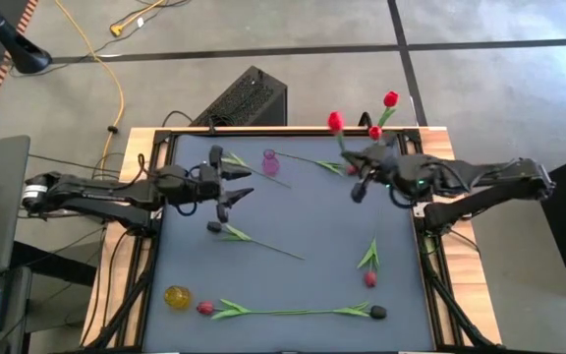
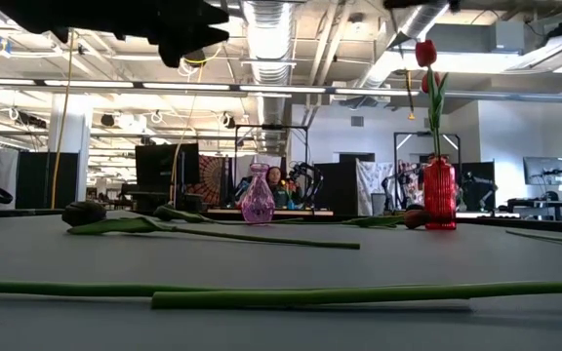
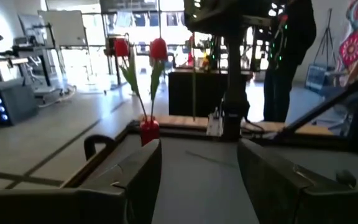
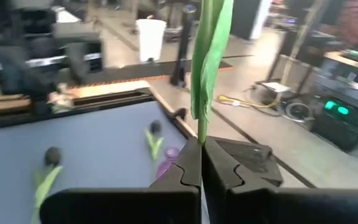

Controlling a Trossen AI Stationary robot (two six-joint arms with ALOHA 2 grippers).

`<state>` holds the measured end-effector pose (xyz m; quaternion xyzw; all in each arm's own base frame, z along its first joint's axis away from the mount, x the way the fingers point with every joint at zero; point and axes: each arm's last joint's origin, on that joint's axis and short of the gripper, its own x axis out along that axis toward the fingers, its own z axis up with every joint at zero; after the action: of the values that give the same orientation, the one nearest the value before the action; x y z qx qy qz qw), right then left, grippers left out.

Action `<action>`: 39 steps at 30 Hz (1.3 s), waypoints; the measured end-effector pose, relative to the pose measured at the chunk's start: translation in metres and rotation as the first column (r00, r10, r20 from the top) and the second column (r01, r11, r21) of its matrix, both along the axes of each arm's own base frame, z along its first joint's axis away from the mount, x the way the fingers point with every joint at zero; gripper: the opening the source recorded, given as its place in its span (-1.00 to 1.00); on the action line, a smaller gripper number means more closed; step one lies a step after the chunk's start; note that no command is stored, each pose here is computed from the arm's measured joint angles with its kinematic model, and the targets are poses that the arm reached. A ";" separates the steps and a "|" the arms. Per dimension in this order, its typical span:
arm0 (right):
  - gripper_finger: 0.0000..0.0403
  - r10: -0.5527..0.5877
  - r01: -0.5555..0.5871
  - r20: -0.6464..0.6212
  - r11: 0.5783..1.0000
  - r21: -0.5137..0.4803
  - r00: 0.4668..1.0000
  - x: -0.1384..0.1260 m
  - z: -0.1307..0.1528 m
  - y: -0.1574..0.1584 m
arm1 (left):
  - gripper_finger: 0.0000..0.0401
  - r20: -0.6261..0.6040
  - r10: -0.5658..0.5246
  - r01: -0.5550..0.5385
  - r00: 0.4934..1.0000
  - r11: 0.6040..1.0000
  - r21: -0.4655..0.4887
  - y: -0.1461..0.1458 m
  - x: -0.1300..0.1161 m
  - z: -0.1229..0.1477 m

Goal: Sort flowers into vase by color
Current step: Put the red flower into the red vase

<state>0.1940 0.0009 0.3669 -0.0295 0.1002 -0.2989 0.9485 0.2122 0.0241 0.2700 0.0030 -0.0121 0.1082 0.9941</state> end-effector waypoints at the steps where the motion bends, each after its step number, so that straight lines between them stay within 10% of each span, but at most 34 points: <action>1: -0.88 -0.008 0.008 0.014 1.000 0.005 1.000 -0.008 -0.004 -0.001 | 0.00 -0.009 0.000 0.000 1.000 1.000 -0.001 0.000 0.001 -0.001; 11: -0.88 0.029 -0.041 0.211 0.998 0.055 0.977 -0.075 -0.019 -0.002 | -0.01 -0.051 0.002 -0.001 0.999 0.999 0.033 0.001 0.006 -0.008; 20: -0.88 -0.202 0.189 0.281 0.979 0.074 0.938 -0.121 -0.018 -0.013 | -0.01 -0.055 0.006 -0.003 0.998 0.998 0.056 0.001 0.006 -0.008; 39: -0.88 -0.612 0.612 0.353 0.781 0.126 0.708 -0.105 -0.065 -0.044 | -0.01 -0.032 0.007 -0.006 0.999 1.000 0.030 0.002 0.006 -0.006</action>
<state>0.0887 -0.0436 0.3020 0.0629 -0.0790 -0.5959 0.7967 0.2184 0.0259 0.2637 0.0198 0.0021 0.1111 0.9936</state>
